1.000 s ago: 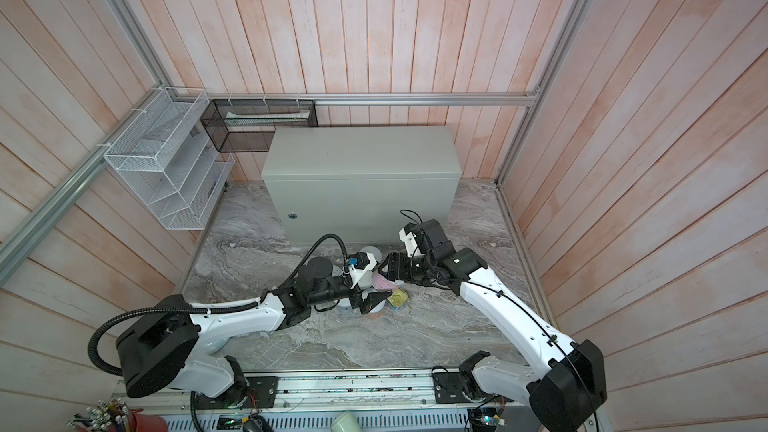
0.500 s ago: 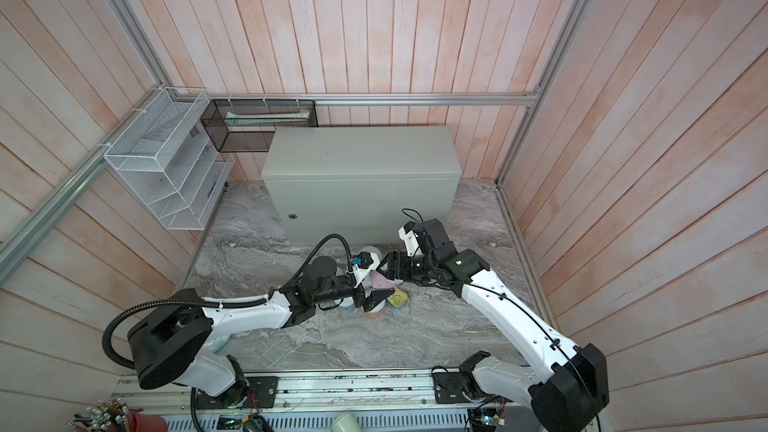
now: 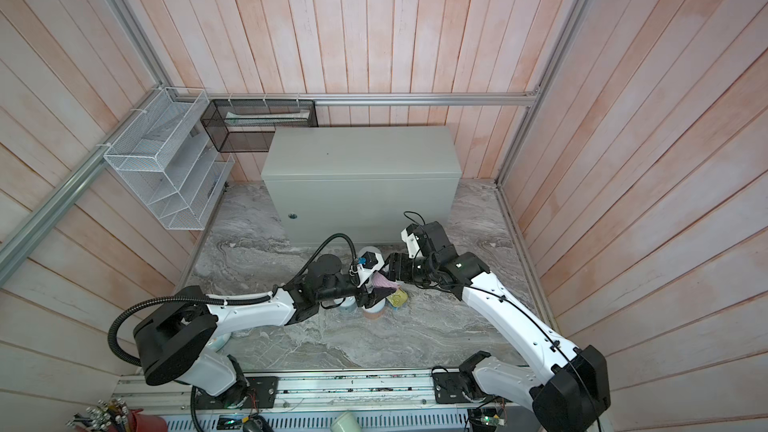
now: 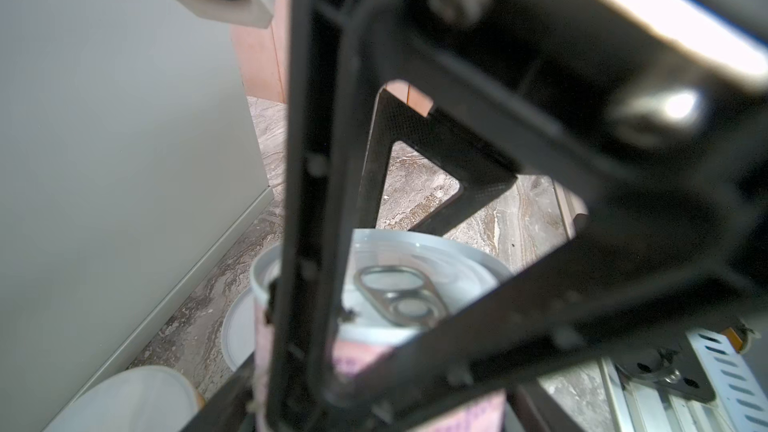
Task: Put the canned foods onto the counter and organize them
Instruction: 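Grasp the pink-labelled can with the left gripper from the right gripper, then lift the pink can with the left gripper while the right gripper opens and withdraws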
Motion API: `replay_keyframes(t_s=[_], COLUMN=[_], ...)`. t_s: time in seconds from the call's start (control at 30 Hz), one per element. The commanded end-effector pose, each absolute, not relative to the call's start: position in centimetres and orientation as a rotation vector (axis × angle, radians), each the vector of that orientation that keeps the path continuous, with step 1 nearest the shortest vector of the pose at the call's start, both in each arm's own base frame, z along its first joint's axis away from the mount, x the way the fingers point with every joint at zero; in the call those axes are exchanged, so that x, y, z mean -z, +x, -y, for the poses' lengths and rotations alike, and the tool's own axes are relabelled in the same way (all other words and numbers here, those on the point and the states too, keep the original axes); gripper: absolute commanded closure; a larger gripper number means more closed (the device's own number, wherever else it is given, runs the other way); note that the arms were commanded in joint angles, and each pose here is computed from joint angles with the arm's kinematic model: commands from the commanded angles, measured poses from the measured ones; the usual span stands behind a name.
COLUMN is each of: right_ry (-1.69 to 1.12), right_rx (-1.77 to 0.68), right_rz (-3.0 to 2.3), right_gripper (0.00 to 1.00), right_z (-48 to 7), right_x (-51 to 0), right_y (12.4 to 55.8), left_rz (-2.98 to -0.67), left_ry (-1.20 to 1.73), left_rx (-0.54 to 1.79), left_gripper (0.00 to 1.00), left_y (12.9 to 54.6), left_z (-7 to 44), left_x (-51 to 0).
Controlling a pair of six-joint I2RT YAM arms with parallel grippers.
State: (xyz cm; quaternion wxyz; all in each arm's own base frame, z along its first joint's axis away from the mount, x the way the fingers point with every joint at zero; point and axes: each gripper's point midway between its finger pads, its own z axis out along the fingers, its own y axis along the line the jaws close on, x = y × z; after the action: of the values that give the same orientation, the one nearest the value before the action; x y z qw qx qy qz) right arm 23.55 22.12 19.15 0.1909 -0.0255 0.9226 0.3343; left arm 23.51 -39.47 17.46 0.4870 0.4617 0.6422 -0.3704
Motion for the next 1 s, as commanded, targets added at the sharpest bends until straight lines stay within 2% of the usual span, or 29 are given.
replay_keyframes(t_s=[0.0, 0.27, 0.53, 0.67, 0.97], right_ry=[-0.128, -0.139, -0.104, -0.085, -0.075], right_rx=[-1.031, -1.008, -0.932, -0.911, -0.84], right_rz=[-2.512, -2.497, -2.463, -2.399, -2.325], right_gripper=[0.54, 0.29, 0.13, 0.09, 0.08], right_z=[-23.5, -23.0, -21.8, -21.2, -19.8], right_x=[-21.2, -21.2, -21.2, -21.6, -22.4], right_y=[23.6, 23.5, 23.8, 24.2, 24.7], left_rz=[-1.519, -1.55, -1.578, -1.57, -1.588], left_ry=[1.068, 1.019, 0.946, 0.928, 0.861], left_rx=[0.936, 0.942, 0.896, 0.88, 0.814], left_gripper=[0.36, 0.42, 0.44, 0.44, 0.44], left_y=[24.1, 25.0, 26.0, 26.2, 26.9], left_z=[40.4, 40.8, 40.1, 39.9, 38.4], left_x=[-20.4, -21.1, -21.7, -22.3, -24.3])
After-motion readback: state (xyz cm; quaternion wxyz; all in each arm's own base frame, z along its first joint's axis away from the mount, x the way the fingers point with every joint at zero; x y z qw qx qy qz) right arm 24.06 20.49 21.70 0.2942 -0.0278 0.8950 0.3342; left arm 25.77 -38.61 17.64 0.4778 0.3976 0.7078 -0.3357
